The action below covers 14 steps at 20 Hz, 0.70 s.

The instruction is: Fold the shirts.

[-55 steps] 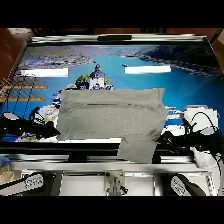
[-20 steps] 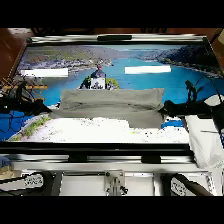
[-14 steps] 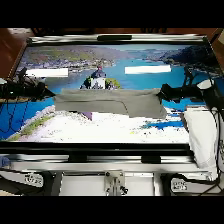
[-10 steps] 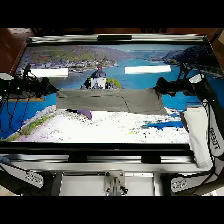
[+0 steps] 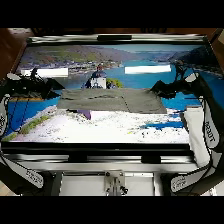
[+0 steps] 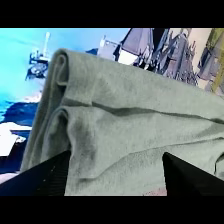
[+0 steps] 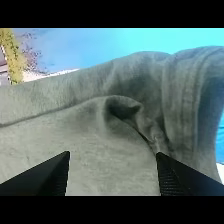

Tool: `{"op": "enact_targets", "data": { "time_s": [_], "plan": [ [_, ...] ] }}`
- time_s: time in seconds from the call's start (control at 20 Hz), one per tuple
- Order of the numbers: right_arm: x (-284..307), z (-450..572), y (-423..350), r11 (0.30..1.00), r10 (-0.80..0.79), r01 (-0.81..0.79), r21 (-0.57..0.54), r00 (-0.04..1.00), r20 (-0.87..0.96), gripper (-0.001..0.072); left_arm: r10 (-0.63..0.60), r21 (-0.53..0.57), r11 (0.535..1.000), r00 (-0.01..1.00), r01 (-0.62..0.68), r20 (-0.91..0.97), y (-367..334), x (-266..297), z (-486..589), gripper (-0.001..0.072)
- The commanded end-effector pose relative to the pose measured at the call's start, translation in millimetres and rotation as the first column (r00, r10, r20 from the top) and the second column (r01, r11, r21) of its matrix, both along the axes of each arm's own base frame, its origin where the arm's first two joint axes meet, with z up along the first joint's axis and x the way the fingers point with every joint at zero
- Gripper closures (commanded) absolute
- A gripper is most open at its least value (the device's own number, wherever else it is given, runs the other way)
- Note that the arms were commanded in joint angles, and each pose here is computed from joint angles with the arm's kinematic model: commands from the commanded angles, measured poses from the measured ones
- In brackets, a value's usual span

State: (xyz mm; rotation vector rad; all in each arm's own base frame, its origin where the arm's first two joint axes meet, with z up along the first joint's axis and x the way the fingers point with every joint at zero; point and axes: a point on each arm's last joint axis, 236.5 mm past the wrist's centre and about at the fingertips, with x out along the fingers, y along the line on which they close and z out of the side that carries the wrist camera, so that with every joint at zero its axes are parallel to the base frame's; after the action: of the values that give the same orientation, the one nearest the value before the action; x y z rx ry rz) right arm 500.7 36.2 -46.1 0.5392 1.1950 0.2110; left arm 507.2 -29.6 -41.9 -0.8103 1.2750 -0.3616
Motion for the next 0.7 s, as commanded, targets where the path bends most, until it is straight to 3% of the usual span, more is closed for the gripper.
{"op": "enact_targets", "data": {
  "time_s": [0.0,0.2,0.65],
  "plan": [
    [-28,15,-38,0.998,0.012,-0.017,-0.068,0.997,-0.076,0.0055,-0.101,-0.034,0.994,0.995,0.100,-0.018,-12,-16,23,0.0039],
    [-67,-12,-62,0.999,0.021,-0.027,-0.021,0.966,-0.258,0.0053,-0.131,-0.006,0.991,0.991,0.131,0.039,-24,-16,51,0.0040],
    [-29,-60,-13,0.998,0.034,-0.023,0.057,0.979,-0.201,0.0052,-0.271,0.036,0.963,0.953,0.268,0.137,-90,-31,98,0.0061]
  ]
}}
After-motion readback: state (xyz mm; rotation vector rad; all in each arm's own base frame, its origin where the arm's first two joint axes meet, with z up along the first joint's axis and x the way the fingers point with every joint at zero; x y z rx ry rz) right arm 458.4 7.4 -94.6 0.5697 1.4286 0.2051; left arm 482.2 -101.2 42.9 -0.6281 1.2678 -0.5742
